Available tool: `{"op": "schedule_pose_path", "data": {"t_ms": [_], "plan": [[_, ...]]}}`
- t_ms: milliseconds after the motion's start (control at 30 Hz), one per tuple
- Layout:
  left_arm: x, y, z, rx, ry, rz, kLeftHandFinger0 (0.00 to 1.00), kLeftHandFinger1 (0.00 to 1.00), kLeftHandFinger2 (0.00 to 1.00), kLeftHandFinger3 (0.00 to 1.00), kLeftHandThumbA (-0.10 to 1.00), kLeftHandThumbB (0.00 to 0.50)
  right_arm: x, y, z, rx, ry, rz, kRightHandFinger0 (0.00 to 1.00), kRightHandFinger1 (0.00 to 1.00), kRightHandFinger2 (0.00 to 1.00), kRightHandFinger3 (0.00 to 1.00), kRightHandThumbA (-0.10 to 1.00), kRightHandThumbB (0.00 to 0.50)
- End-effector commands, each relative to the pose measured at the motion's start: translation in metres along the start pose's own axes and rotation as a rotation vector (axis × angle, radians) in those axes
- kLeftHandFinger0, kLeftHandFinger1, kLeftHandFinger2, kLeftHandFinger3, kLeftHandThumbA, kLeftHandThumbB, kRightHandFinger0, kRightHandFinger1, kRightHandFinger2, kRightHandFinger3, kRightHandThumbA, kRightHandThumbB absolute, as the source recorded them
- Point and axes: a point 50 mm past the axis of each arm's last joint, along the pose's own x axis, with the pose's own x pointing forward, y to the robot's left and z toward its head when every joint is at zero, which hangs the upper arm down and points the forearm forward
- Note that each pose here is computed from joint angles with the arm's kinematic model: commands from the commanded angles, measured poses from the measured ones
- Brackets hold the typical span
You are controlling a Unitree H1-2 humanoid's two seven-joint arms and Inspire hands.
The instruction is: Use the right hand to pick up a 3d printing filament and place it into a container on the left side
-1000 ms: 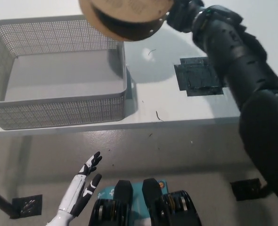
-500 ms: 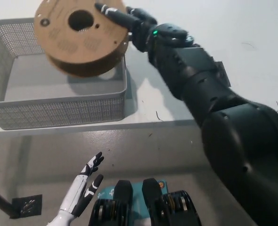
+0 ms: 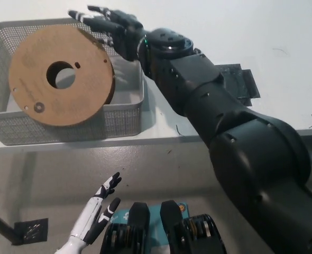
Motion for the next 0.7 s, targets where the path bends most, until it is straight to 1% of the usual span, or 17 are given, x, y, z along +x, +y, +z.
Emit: {"op": "schedule_pose_path", "data": {"t_ms": [0, 33, 133, 267, 300, 333, 400, 433, 467, 533, 567, 600, 633, 667], "plan": [[0.007, 0.006, 0.008, 0.008, -0.056, -0.016, 1.00, 1.00, 1.00, 1.00, 1.00, 0.226, -0.006, 0.020, 0.072, -0.088, -0.208, 0.123, 1.00, 1.00, 1.00, 1.00, 0.80, 0.500], [0.007, 0.006, 0.008, 0.009, -0.055, -0.018, 1.00, 1.00, 1.00, 1.00, 1.00, 0.226, -0.006, 0.018, 0.073, -0.111, -0.214, 0.116, 1.00, 1.00, 1.00, 1.00, 0.84, 0.500], [0.007, 0.005, 0.009, 0.010, -0.054, -0.018, 1.00, 1.00, 1.00, 1.00, 1.00, 0.224, -0.008, 0.010, 0.080, -0.148, -0.211, 0.093, 1.00, 1.00, 1.00, 1.00, 0.90, 0.500], [0.007, 0.007, 0.009, 0.018, -0.053, -0.016, 1.00, 1.00, 1.00, 1.00, 1.00, 0.211, -0.016, -0.007, 0.102, -0.182, -0.258, 0.051, 1.00, 1.00, 1.00, 1.00, 0.90, 0.500], [0.008, 0.006, 0.009, 0.015, -0.050, -0.016, 1.00, 1.00, 1.00, 1.00, 1.00, 0.223, -0.020, -0.019, 0.110, -0.220, -0.261, 0.017, 1.00, 1.00, 1.00, 1.00, 0.92, 0.500], [0.008, 0.005, 0.009, 0.016, -0.048, -0.017, 1.00, 1.00, 1.00, 1.00, 1.00, 0.224, -0.023, -0.025, 0.115, -0.223, -0.265, 0.007, 1.00, 1.00, 1.00, 1.00, 0.92, 0.500], [0.008, 0.004, 0.009, 0.020, -0.052, -0.017, 1.00, 1.00, 1.00, 1.00, 1.00, 0.216, -0.029, -0.039, 0.127, -0.204, -0.291, -0.013, 1.00, 1.00, 1.00, 1.00, 0.91, 0.473], [0.009, 0.004, 0.009, 0.019, -0.053, -0.015, 1.00, 1.00, 1.00, 1.00, 1.00, 0.215, -0.030, -0.039, 0.128, -0.206, -0.292, -0.014, 1.00, 1.00, 1.00, 1.00, 0.91, 0.473], [0.008, 0.003, 0.008, 0.017, -0.047, -0.014, 1.00, 1.00, 1.00, 1.00, 1.00, 0.219, -0.036, -0.050, 0.139, -0.243, -0.295, -0.029, 1.00, 1.00, 1.00, 1.00, 0.96, 0.488], [0.008, 0.002, 0.008, 0.014, -0.048, -0.014, 1.00, 1.00, 1.00, 1.00, 1.00, 0.211, -0.046, -0.063, 0.156, -0.284, -0.294, -0.047, 1.00, 1.00, 1.00, 1.00, 1.00, 0.487], [0.009, 0.001, 0.009, 0.011, -0.048, -0.013, 1.00, 1.00, 1.00, 1.00, 1.00, 0.208, -0.052, -0.071, 0.166, -0.281, -0.310, -0.046, 1.00, 1.00, 1.00, 1.00, 0.97, 0.461], [0.009, 0.001, 0.009, 0.005, -0.048, -0.014, 1.00, 1.00, 1.00, 1.00, 1.00, 0.203, -0.061, -0.081, 0.180, -0.261, -0.356, -0.059, 1.00, 1.00, 1.00, 1.00, 0.91, 0.463], [0.008, 0.001, 0.008, 0.004, -0.046, -0.015, 1.00, 1.00, 1.00, 1.00, 1.00, 0.205, -0.067, -0.088, 0.187, -0.278, -0.388, -0.063, 1.00, 1.00, 1.00, 1.00, 0.91, 0.464], [0.009, 0.000, 0.009, 0.002, -0.045, -0.014, 1.00, 1.00, 1.00, 1.00, 1.00, 0.206, -0.081, -0.100, 0.204, -0.342, -0.429, -0.065, 1.00, 1.00, 1.00, 1.00, 0.97, 0.497]]}}
